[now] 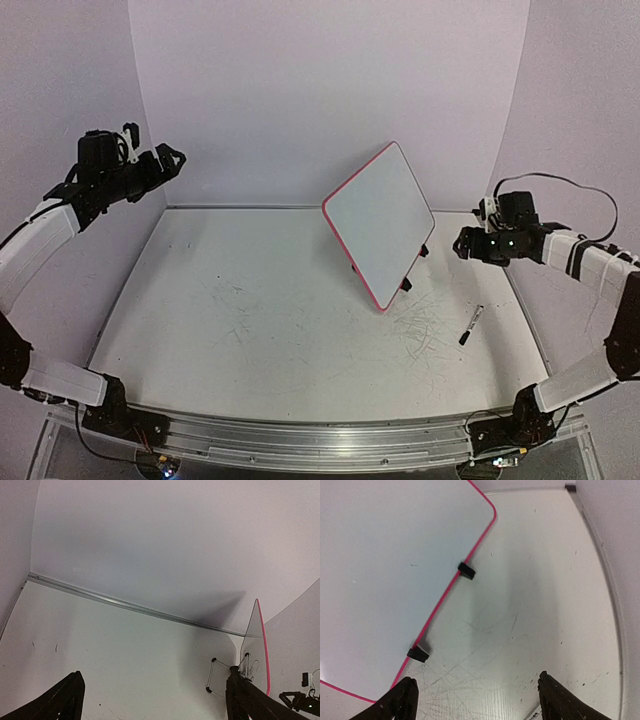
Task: Write a sentence on the whiteboard
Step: Move the whiteboard to the center of the board.
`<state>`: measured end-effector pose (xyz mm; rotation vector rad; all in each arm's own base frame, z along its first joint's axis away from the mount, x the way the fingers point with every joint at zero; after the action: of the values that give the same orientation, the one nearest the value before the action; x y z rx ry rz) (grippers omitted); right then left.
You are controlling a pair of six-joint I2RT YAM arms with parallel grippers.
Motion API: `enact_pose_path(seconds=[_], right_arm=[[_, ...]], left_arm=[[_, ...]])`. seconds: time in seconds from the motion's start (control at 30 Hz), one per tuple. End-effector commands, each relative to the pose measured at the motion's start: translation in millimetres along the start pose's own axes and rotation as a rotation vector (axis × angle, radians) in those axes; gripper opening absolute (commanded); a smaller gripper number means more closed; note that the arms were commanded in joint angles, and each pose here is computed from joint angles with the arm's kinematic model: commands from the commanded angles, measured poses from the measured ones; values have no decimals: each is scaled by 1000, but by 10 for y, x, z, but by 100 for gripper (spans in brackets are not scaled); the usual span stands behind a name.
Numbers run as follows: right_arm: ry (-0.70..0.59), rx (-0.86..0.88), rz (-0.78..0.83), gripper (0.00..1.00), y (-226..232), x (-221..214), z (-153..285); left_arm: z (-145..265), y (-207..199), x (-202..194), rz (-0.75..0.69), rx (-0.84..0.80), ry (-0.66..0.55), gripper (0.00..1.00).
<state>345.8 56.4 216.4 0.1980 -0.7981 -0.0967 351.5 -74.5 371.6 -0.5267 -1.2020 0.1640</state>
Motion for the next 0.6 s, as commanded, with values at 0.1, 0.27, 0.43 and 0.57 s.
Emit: enact_pose_path(seconds=[0.1,0.27,0.43,0.57], right_arm=[[174,398,-163,76,133,-426,-540],[215,545,-202,73,227,-543,-842],[248,578,-269,63,232,-564,-1174],[272,623,-326,50,254,-571,-1384]], left_arm=[[-73,3,-216,8,-64,86,99],[-77,-23,-241,26,-91,104,99],[-72,-2,-302,63,-92,121,99],[-60,-23,-332,93,-110,136,99]])
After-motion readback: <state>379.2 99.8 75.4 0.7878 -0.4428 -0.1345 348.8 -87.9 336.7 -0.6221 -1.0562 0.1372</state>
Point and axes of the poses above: each gripper's point midway between its finger pads, its own z axis back along the fingers, its own y axis along the line the jaws close on, x = y × z, the point moved 6 cm from there along z, back along the fingers, and after that the axes turned 2 degrees about -z, right-handed, at the moved point
